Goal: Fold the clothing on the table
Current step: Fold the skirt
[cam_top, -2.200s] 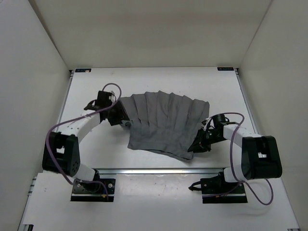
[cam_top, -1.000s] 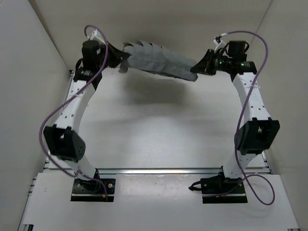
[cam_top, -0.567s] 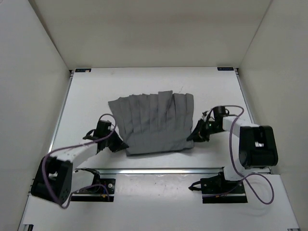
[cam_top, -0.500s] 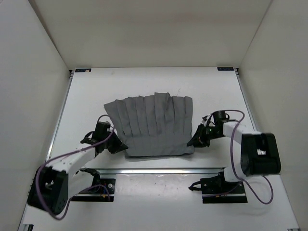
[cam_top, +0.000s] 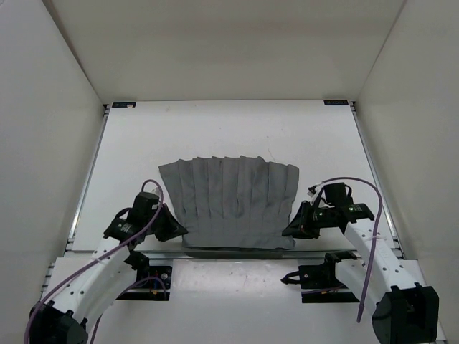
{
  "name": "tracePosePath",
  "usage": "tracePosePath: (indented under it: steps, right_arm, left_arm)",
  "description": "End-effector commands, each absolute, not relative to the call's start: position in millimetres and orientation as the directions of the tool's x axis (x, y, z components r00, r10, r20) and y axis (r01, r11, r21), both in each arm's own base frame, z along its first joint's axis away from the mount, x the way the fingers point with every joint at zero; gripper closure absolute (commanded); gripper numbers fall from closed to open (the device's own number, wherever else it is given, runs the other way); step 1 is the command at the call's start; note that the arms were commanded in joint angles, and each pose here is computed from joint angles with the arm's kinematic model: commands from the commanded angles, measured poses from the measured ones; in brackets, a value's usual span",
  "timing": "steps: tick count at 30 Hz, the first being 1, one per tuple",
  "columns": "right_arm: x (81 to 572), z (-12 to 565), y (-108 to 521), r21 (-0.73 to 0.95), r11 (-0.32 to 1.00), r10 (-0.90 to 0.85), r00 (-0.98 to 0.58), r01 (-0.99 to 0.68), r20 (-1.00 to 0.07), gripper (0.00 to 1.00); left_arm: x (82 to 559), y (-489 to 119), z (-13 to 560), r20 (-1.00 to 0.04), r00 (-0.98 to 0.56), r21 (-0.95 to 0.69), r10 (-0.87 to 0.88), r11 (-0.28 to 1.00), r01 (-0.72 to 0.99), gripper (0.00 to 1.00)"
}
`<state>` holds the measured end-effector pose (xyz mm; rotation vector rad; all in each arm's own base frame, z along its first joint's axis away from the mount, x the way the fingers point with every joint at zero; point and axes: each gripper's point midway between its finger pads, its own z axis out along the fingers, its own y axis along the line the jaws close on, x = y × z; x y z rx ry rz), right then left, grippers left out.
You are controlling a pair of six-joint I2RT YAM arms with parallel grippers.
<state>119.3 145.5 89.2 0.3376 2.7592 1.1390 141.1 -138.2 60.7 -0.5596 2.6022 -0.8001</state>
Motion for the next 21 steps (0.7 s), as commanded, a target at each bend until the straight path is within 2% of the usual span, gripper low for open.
tracePosePath:
  steps: [1, 3, 5, 7, 9, 10, 11, 12, 13, 14, 16, 17, 21]
  right_arm:
    - [109.3, 107.7, 154.5, 0.744, 0.643, 0.249, -0.968, 0.178, 0.016, 1.00]
    - [132.7, 125.9, 159.2, 0.783, 0.606, 0.254, -0.967, 0.139, -0.025, 1.00]
    - [168.7, 136.6, 157.6, 0.809, 0.573, 0.263, -0.964, 0.131, -0.030, 1.00]
    - [213.6, 146.7, 145.6, 0.802, 0.588, 0.292, -0.953, 0.108, -0.086, 1.00]
    - [281.1, 161.7, 132.8, 0.806, 0.587, 0.318, -0.937, 0.074, -0.145, 1.00]
    - [297.2, 162.2, 126.3, 0.809, 0.582, 0.338, -0.930, 0.084, -0.146, 0.93]
    - [330.8, 169.8, 120.1, 0.820, 0.569, 0.354, -0.918, 0.062, -0.177, 0.86]
    - [354.8, 176.2, 122.0, 0.846, 0.532, 0.350, -0.918, 0.030, -0.188, 0.80]
    - [374.8, 179.0, 115.1, 0.850, 0.526, 0.366, -0.907, 0.017, -0.208, 0.71]
    - [381.7, 177.8, 112.3, 0.848, 0.530, 0.372, -0.902, 0.012, -0.220, 0.59]
    - [394.2, 177.0, 104.0, 0.825, 0.566, 0.389, -0.886, 0.012, -0.254, 0.47]
    - [392.3, 168.5, 101.9, 0.810, 0.586, 0.389, -0.885, 0.022, -0.257, 0.45]
    - [368.6, 136.7, 93.5, 0.768, 0.636, 0.412, -0.874, 0.073, -0.258, 0.43]
  left_arm:
    - [132.5, -137.5, 80.1, -0.210, -0.893, -0.552, -0.399, 0.802, -0.228, 1.00]
    - [163.1, -142.1, 119.7, -0.287, -0.870, -0.580, -0.400, 0.796, -0.174, 1.00]
    - [205.1, -135.6, 135.0, -0.324, -0.853, -0.554, -0.408, 0.813, -0.178, 0.99]
    - [249.7, -133.2, 151.5, -0.348, -0.835, -0.556, -0.426, 0.811, -0.182, 0.97]
    - [305.5, -128.9, 150.3, -0.328, -0.828, -0.558, -0.455, 0.800, -0.219, 0.92]
    - [329.6, -124.8, 163.3, -0.346, -0.811, -0.579, -0.472, 0.788, -0.211, 0.88]
    - [347.9, -122.4, 146.9, -0.281, -0.825, -0.596, -0.490, 0.763, -0.250, 0.79]
    - [373.6, -123.6, 145.7, -0.278, -0.819, -0.621, -0.502, 0.744, -0.245, 0.61]
    - [392.1, -130.6, 144.8, -0.244, -0.820, -0.672, -0.518, 0.700, -0.241, 0.58]
    - [398.6, -137.6, 150.6, -0.199, -0.822, -0.727, -0.533, 0.643, -0.242, 0.58]
    - [411.4, -144.4, 148.6, -0.174, -0.810, -0.780, -0.560, 0.581, -0.234, 0.56]
    - [407.2, -142.7, 139.3, -0.147, -0.805, -0.779, -0.575, 0.569, -0.264, 0.54]
    - [384.7, -123.7, 126.8, -0.155, -0.761, -0.783, -0.630, 0.548, -0.295, 0.51]
